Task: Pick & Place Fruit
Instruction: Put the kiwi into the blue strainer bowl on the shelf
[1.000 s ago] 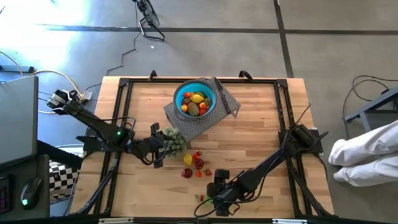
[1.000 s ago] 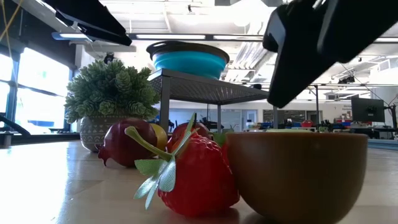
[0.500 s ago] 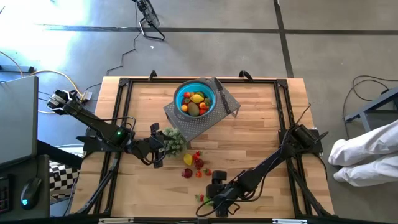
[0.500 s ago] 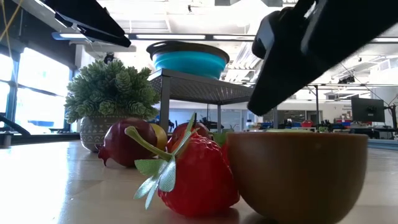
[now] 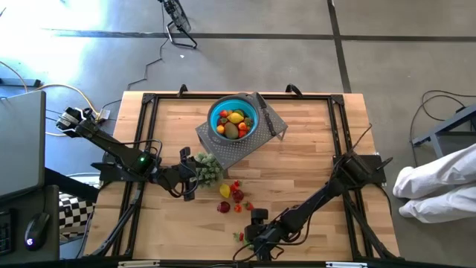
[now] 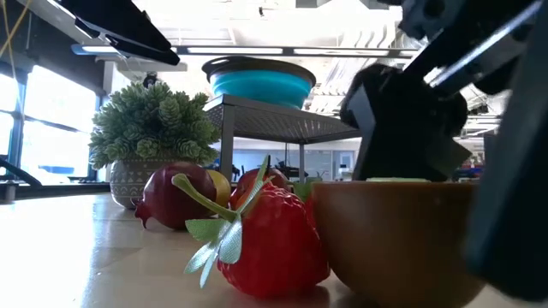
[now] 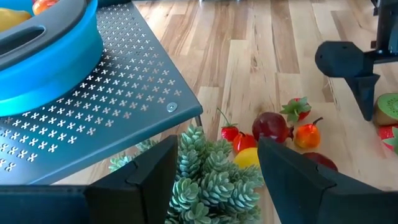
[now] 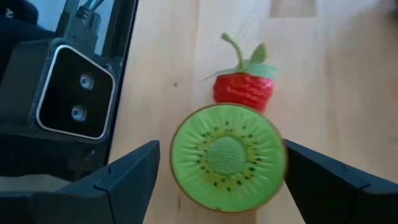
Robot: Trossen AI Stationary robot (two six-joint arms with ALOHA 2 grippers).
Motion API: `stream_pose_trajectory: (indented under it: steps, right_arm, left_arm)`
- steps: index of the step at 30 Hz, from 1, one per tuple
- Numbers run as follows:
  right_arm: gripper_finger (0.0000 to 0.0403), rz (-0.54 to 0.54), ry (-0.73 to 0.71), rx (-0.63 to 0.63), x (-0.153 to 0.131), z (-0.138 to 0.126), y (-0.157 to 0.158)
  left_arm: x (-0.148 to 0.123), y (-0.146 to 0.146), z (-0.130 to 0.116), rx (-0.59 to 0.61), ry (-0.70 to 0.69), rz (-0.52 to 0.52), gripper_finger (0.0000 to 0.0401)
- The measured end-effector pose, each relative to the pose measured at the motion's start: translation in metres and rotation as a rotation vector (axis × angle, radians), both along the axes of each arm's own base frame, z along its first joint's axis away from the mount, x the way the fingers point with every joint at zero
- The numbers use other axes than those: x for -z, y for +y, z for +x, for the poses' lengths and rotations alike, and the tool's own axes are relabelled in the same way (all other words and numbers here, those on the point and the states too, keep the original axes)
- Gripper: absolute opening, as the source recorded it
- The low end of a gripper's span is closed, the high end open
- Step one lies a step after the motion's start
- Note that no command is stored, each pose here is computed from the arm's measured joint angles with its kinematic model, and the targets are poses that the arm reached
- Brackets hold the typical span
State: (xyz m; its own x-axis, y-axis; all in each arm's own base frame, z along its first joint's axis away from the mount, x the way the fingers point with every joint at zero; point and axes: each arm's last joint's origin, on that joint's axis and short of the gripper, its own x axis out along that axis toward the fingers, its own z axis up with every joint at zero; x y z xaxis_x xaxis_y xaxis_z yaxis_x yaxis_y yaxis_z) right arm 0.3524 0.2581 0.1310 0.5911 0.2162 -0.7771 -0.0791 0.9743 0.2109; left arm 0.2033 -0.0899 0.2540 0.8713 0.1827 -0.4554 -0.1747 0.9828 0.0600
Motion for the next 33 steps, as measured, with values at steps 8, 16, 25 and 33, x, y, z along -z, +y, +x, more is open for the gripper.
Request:
stream_pose_trajectory:
  steps: [8,16,25,33]
  right_arm:
    - [0.0299,-0.002,-0.004,0.006,0.0008,0.0017,-0.0015]
    - [0.0265,-0.002,-0.008,0.008,0.0005,0.0020,-0.0014]
    - [0.0247,-0.009,-0.032,0.028,-0.0005,0.0032,-0.0014]
    - [0.0243,0.004,-0.037,0.030,-0.0047,0.0031,-0.0013]
  left_arm:
    - [0.0010,0.0004,-0.0006,-0.011,0.007,-0.013,0.0218]
    - [0.0010,0.0003,-0.0006,-0.011,0.007,-0.013,0.0218]
    - [0.0009,0.0003,-0.0006,-0.011,0.007,-0.014,0.0218]
    - [0.0009,0.0003,-0.0006,-0.011,0.007,-0.014,0.0218]
